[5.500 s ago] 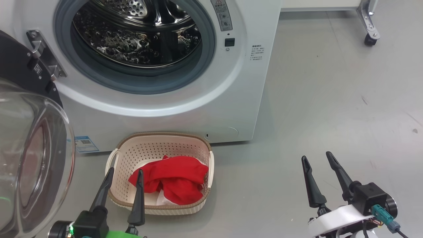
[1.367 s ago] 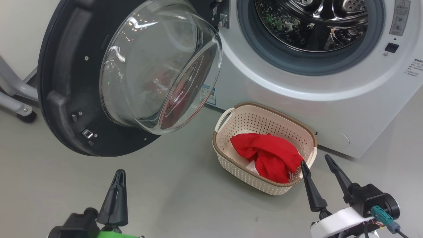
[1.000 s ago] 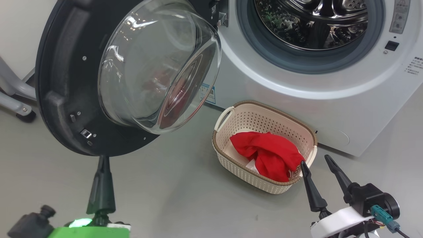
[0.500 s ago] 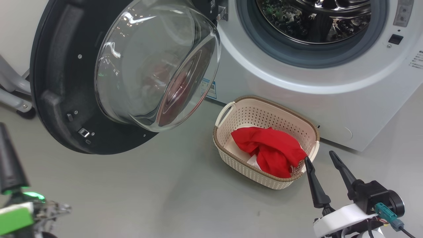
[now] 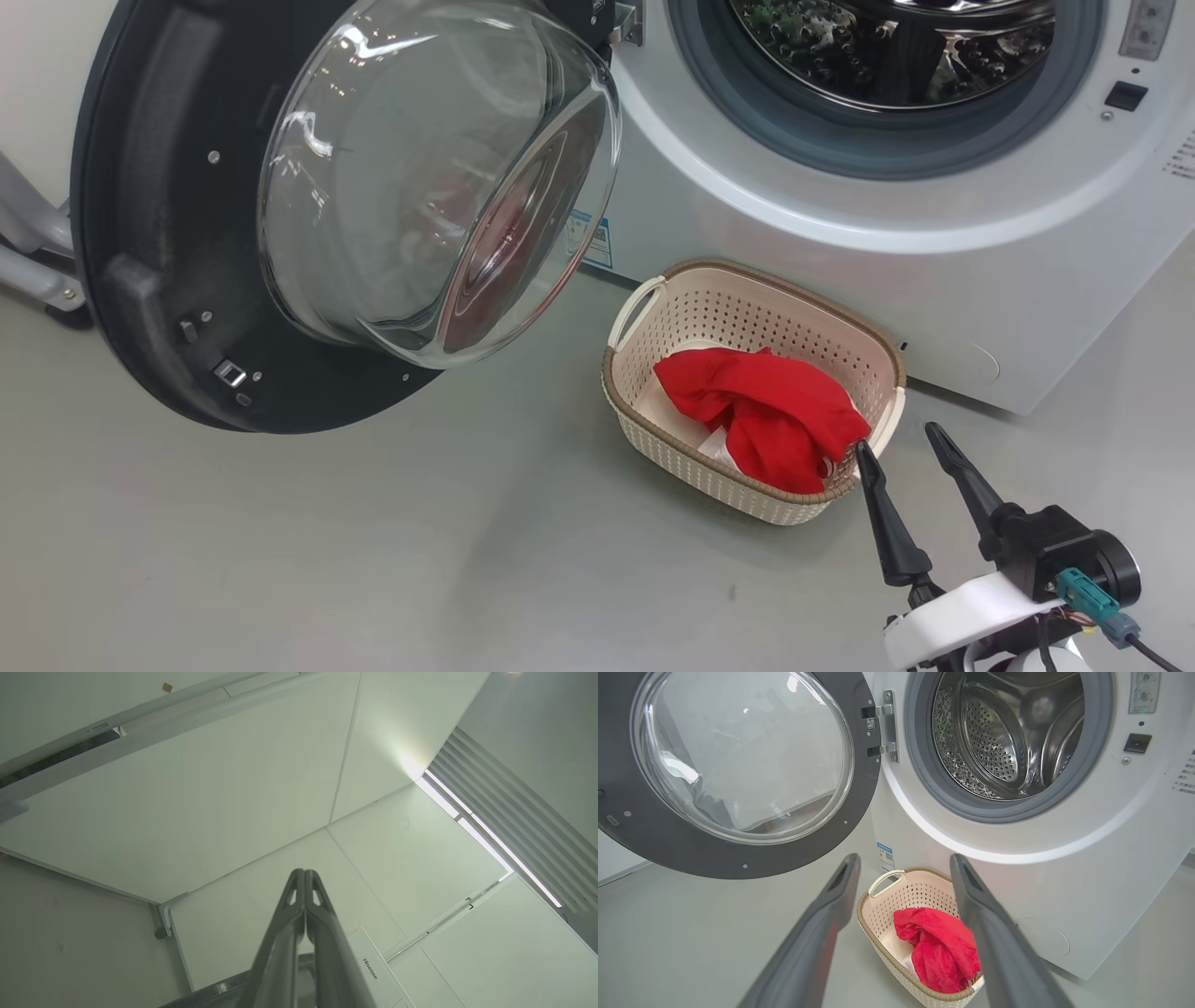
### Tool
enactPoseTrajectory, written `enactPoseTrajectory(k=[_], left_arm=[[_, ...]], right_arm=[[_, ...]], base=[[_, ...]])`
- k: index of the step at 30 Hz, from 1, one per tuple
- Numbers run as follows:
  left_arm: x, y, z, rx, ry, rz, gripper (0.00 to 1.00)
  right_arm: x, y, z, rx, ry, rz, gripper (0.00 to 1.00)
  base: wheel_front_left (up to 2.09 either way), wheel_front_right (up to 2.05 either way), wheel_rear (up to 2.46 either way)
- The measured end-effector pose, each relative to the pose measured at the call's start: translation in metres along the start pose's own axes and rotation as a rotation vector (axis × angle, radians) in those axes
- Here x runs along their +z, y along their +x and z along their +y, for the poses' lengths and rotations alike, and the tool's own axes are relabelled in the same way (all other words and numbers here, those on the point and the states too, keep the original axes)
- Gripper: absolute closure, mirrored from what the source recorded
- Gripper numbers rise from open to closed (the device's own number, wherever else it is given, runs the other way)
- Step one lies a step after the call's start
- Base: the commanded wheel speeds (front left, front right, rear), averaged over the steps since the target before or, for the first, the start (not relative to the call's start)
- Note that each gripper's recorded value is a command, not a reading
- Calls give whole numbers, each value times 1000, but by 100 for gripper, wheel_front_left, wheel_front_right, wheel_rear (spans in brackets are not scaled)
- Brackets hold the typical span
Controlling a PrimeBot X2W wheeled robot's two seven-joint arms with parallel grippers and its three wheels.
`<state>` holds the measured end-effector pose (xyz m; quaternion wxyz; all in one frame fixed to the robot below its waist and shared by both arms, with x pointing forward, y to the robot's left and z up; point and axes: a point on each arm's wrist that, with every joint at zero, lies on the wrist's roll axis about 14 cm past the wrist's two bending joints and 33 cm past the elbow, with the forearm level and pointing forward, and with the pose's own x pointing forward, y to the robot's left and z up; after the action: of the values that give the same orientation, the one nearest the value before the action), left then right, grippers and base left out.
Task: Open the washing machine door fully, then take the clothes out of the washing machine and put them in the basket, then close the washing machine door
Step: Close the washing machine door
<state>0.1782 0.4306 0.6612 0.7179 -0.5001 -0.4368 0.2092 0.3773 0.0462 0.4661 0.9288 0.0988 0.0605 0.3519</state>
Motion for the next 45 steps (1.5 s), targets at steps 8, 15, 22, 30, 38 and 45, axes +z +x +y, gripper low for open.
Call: enactPoseTrajectory(k=[8,15,22,30,38,45], left_arm=[[-12,21,47,181,-38,145,100],[-37,23,82,324,-72,273,100],[-59,18,104,408,-76,370,100],[-91,11,122,468,-99,489,100],[-117,7,129,490,-107,587,100],[-120,6,130,480,-114,624,100]], right_arm=[[3,1,-7,-13,0,-9,0],[1,0,-14,-27,6,0,0],[3,1,-18,-28,5,-7,0],[1,-1,-24,-41,12,1,0],[-1,-2,-31,-58,11,6,0],[-1,-2,-34,-63,12,4,0]], base=[[0,0,0],[0,0,0],[0,0,0],[0,0,0],[0,0,0],[0,0,0]])
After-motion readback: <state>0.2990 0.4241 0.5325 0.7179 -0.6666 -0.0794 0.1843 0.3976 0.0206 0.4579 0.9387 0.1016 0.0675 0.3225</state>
